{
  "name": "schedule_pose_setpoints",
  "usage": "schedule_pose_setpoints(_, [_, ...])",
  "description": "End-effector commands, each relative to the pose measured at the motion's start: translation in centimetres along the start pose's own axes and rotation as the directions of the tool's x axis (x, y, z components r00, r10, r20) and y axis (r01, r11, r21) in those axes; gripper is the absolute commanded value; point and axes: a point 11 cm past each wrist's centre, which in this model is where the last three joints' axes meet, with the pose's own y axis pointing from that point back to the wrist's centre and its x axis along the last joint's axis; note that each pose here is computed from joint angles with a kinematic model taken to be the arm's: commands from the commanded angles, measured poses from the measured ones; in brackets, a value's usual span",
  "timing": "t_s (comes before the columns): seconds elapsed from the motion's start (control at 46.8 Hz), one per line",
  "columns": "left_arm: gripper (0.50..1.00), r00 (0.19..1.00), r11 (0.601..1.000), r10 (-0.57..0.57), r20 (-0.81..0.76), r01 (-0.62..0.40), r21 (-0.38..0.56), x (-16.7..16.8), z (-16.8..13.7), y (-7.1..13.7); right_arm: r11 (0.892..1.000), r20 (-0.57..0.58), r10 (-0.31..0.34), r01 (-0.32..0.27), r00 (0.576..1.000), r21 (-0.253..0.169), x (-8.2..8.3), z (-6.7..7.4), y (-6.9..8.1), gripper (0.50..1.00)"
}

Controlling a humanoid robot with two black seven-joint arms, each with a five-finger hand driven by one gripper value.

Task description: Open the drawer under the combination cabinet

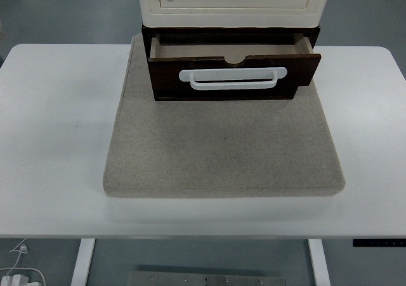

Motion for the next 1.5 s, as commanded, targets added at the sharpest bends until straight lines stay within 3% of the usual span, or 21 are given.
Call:
schedule_pose_setpoints(0.0, [1.0, 0.998, 0.996, 0.056, -0.023, -0.057, -0.071, 1.5, 1.3, 0.7, 1.0, 0.0, 0.0, 0.0, 1.0, 0.0, 0.0, 0.0, 0.0, 0.928])
schedule_pose_setpoints(0.192, [1.0, 0.97, 0.963, 0.226, -0.089, -0.236, -0.131, 5.2, 2.3, 2.6, 1.0, 0.0, 0.0, 0.0, 1.0, 0.0, 0.0, 0.0, 0.0, 0.928])
schedule_pose_setpoints(0.321, [1.0, 0.922, 0.919, 0.344, -0.176, -0.369, -0.138, 8.1, 1.9, 4.5, 1.0, 0.0, 0.0, 0.0, 1.0, 0.0, 0.0, 0.0, 0.0, 0.928])
schedule_pose_setpoints(0.47, [1.0, 0.823, 0.832, 0.498, -0.273, -0.542, -0.116, 11.9, 1.0, 8.0, 1.0, 0.0, 0.0, 0.0, 1.0, 0.0, 0.0, 0.0, 0.0, 0.928])
schedule_pose_setpoints(0.705, [1.0, 0.682, 0.72, 0.643, -0.348, -0.693, -0.028, 14.8, -1.6, 11.7, 1.0, 0.0, 0.0, 0.0, 1.0, 0.0, 0.0, 0.0, 0.0, 0.928])
schedule_pose_setpoints(0.833, [1.0, 0.548, 0.61, 0.753, -0.364, -0.789, 0.076, 16.2, -3.4, 13.3, 1.0, -0.005, 0.0, 0.0, 1.0, -0.001, 0.0, 0.0, 0.0, 0.928])
schedule_pose_setpoints(1.132, [1.0, 0.282, 0.41, 0.88, -0.383, -0.858, 0.309, 17.4, -8.9, 16.1, 1.0, -0.001, 0.0, 0.0, 1.0, -0.003, 0.0, 0.2, 0.0, 0.928])
schedule_pose_setpoints(1.303, [1.0, 0.189, 0.352, 0.905, -0.381, -0.837, 0.42, 16.9, -13.3, 16.8, 1.0, -0.004, 0.0, 0.0, 1.0, -0.005, 0.0, 0.3, 0.0, 0.928])
schedule_pose_setpoints(1.474, [1.0, 0.186, 0.351, 0.919, -0.349, -0.79, 0.503, 15.5, -17.0, 16.6, 1.0, -0.004, 0.0, 0.0, 1.0, -0.008, 0.0, 0.5, 0.0, 0.928])
